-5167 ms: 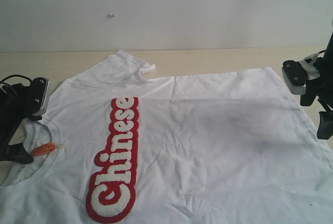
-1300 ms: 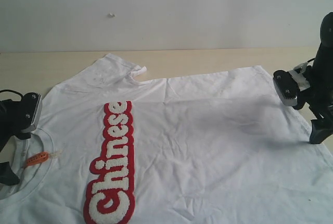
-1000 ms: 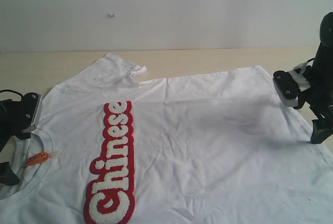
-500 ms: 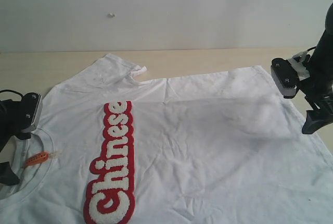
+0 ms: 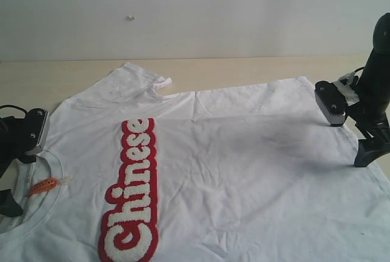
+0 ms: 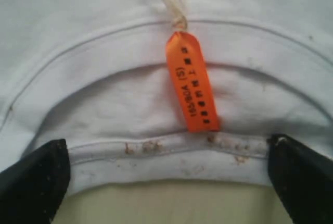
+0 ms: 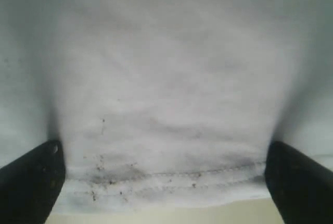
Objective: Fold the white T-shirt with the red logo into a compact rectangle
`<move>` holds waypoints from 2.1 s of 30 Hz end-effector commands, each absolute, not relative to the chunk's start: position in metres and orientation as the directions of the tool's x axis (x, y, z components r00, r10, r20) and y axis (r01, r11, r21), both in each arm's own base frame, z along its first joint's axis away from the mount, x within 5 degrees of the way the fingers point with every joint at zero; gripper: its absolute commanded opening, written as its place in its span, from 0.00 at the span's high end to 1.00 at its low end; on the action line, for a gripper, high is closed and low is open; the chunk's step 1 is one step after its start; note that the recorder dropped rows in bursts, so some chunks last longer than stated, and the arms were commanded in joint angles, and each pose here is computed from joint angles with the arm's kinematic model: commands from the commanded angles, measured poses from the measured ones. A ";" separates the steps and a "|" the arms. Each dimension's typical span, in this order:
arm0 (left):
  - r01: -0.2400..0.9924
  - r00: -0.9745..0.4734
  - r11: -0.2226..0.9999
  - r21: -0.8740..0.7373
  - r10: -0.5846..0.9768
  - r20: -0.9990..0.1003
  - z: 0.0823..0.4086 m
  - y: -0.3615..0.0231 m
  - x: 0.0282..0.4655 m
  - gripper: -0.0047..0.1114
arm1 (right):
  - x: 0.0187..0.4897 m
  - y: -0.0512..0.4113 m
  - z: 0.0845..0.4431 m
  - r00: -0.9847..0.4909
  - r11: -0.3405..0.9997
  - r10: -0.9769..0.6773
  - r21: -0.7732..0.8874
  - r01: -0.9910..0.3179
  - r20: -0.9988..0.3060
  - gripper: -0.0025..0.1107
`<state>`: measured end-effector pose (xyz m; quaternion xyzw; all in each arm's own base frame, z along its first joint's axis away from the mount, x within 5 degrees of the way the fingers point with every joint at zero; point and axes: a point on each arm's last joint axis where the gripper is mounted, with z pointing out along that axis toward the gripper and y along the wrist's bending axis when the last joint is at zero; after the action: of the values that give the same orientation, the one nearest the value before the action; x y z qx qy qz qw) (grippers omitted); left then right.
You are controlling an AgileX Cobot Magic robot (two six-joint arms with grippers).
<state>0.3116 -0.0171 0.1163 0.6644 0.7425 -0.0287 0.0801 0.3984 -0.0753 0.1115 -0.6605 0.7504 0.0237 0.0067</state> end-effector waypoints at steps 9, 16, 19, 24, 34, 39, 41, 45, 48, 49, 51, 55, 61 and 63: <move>0.992 -0.108 0.117 0.054 0.982 -0.153 0.110 -0.017 0.311 0.05 | 0.394 -0.079 0.107 -0.092 0.092 -0.996 0.070 -0.993 -0.007 0.05; 0.992 -0.108 0.117 0.052 0.982 -0.153 0.110 -0.017 0.311 0.05 | 0.396 -0.079 0.106 -0.148 0.148 -0.989 0.053 -0.988 -0.003 0.05; 0.992 -0.108 0.116 0.050 0.982 -0.153 0.110 -0.017 0.311 0.05 | 0.397 -0.080 0.106 -0.148 0.148 -0.989 0.043 -0.988 -0.002 0.05; 0.992 -0.108 0.116 0.050 0.982 -0.153 0.110 -0.017 0.311 0.05 | 0.397 -0.077 0.106 -0.166 0.165 -0.986 0.040 -0.986 -0.026 0.05; 0.992 -0.108 0.117 0.049 0.982 -0.153 0.110 -0.017 0.311 0.05 | 0.402 -0.078 0.106 -0.166 0.166 -0.986 -0.013 -0.986 -0.023 0.05; 0.992 -0.105 0.114 0.052 0.983 -0.151 0.110 -0.017 0.311 0.05 | 0.402 -0.079 0.106 -0.162 0.162 -0.987 -0.013 -0.987 -0.018 0.05; 0.992 -0.105 0.114 0.052 0.983 -0.151 0.110 -0.017 0.311 0.05 | 0.402 -0.079 0.106 -0.162 0.162 -0.987 -0.013 -0.987 -0.018 0.05; 0.992 -0.105 0.114 0.052 0.983 -0.151 0.110 -0.017 0.311 0.05 | 0.402 -0.079 0.106 -0.162 0.162 -0.987 -0.013 -0.987 -0.018 0.06; 0.992 -0.105 0.114 0.052 0.983 -0.151 0.110 -0.017 0.311 0.05 | 0.402 -0.079 0.106 -0.159 0.159 -0.987 -0.011 -0.987 -0.014 0.14; 0.992 -0.105 0.114 0.052 0.983 -0.151 0.110 -0.017 0.311 0.05 | 0.401 -0.079 0.106 -0.159 0.159 -0.987 -0.009 -0.987 -0.014 0.19; 0.992 -0.105 0.114 0.052 0.983 -0.151 0.110 -0.017 0.311 0.05 | 0.401 -0.079 0.106 -0.158 0.158 -0.987 -0.002 -0.987 -0.013 0.31; 0.992 -0.105 0.114 0.054 0.983 -0.151 0.110 -0.017 0.311 0.05 | 0.400 -0.079 0.106 -0.180 0.180 -0.984 0.009 -0.984 -0.013 0.62; 0.992 -0.105 0.115 0.056 0.983 -0.151 0.110 -0.017 0.311 0.05 | 0.399 -0.079 0.106 -0.294 0.294 -0.956 0.017 -0.956 -0.012 0.91; 0.992 -0.105 0.115 0.056 0.983 -0.151 0.110 -0.017 0.311 0.05 | 0.399 -0.079 0.106 -0.321 0.321 -0.947 0.017 -0.947 -0.011 0.96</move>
<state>0.3116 -0.0171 0.1163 0.6644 0.7425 -0.0287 0.0801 0.4007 -0.0771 0.1114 -0.5967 0.8024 0.0085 0.0089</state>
